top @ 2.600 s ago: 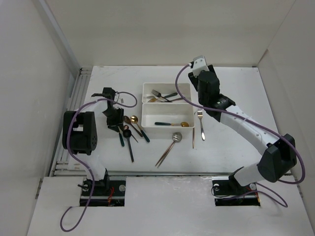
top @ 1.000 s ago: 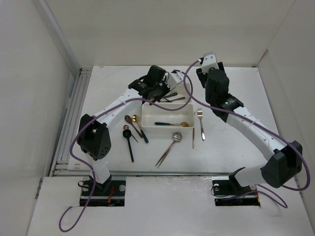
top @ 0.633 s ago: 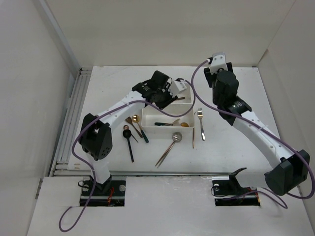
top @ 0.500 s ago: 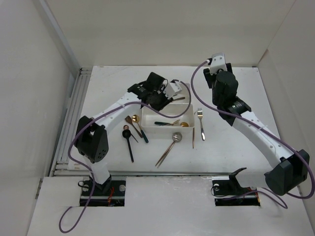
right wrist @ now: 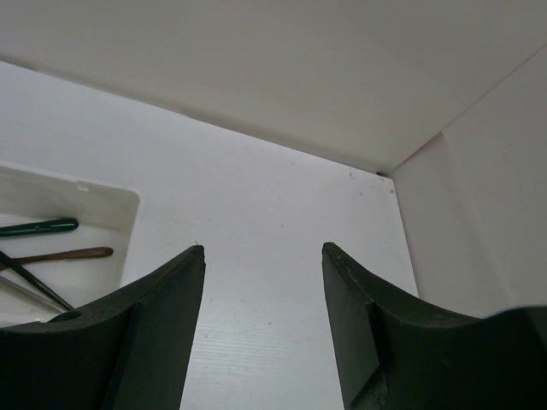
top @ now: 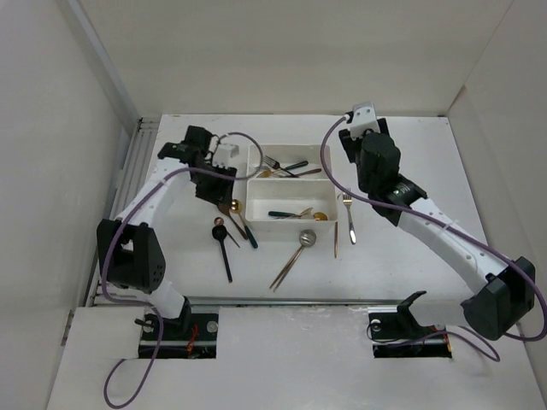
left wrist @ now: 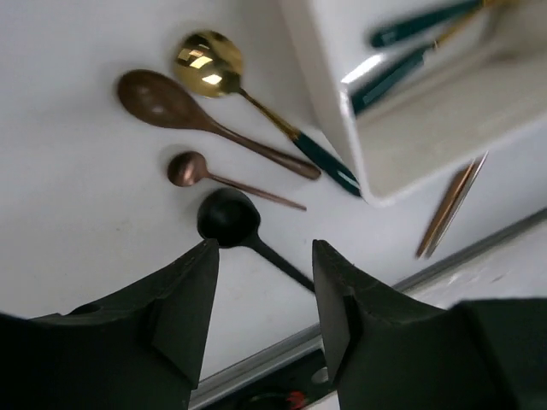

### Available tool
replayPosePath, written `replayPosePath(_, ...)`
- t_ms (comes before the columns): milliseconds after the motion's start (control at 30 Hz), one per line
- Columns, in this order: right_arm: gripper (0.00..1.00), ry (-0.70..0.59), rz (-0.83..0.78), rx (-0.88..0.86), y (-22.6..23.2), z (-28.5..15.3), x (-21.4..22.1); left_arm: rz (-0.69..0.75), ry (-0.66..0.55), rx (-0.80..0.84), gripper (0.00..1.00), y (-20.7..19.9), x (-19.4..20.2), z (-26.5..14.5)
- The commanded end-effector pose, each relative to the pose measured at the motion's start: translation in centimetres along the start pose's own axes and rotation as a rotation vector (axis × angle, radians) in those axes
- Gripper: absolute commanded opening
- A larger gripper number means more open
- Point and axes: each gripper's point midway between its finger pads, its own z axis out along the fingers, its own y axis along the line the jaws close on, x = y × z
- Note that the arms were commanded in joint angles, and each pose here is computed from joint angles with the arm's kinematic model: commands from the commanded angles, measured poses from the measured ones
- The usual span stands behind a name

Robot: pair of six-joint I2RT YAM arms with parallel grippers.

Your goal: Sort the eating utensils into containers

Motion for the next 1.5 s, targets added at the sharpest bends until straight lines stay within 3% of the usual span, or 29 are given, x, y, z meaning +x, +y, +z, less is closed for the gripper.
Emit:
replayPosePath(0,0.63,-0.051,0.058,0.007,0.0,-1.4,-2.0,-0.442,-0.045,0.099,0.45,1.0,-2.2,-1.2)
replayPosePath(100,0.63,-0.020,0.021,-0.023,1.0,-2.0,-1.4,-0.613,-0.018,-0.021,0.54,3.0,-0.8,0.1)
replayPosePath(167,0.63,-0.004,0.015,-0.027,1.1,-2.3,-1.3,-0.714,0.114,-0.073,0.57,2.8,2.9,1.3)
replayPosePath(467,0.63,0.089,0.075,-0.020,1.1,-4.0,1.1,-0.574,0.262,-0.076,0.62,-2.7,7.7,3.8)
replayPosePath(500,0.63,0.107,0.080,-0.023,1.3,-4.0,1.8,-0.600,0.329,-0.132,0.62,-2.1,10.5,4.6)
replayPosePath(600,0.63,0.119,0.101,-0.014,1.1,-4.3,2.1,-0.634,0.408,-0.182,0.62,-1.2,13.7,5.3)
replayPosePath(767,0.63,0.108,0.123,0.009,0.1,-4.9,1.7,-0.637,0.347,-0.230,0.62,0.6,12.4,6.8)
replayPosePath(933,0.63,0.103,0.120,0.030,-1.0,-5.5,1.6,-0.666,0.297,-0.204,0.50,1.1,10.7,9.5)
replayPosePath(967,0.63,0.105,0.110,0.038,-1.2,-5.5,1.7,-0.667,0.303,-0.205,0.40,1.2,10.7,9.9)
replayPosePath(1067,0.63,0.095,0.086,0.049,-1.7,-5.7,1.4,-0.720,0.353,-0.204,0.26,1.7,12.5,10.8)
replayPosePath(1200,0.63,0.083,0.075,0.051,-1.9,-5.6,1.0,-0.741,0.343,-0.225,0.00,2.9,12.9,11.0)
replayPosePath(1300,0.63,0.077,0.072,0.052,-1.8,-5.4,0.7,-0.756,0.297,-0.249,0.00,4.3,10.8,10.1)
replayPosePath(1467,0.63,0.034,0.096,0.045,-1.4,-4.6,-1.0,-0.619,0.185,-0.419,0.00,9.1,6.3,4.7)
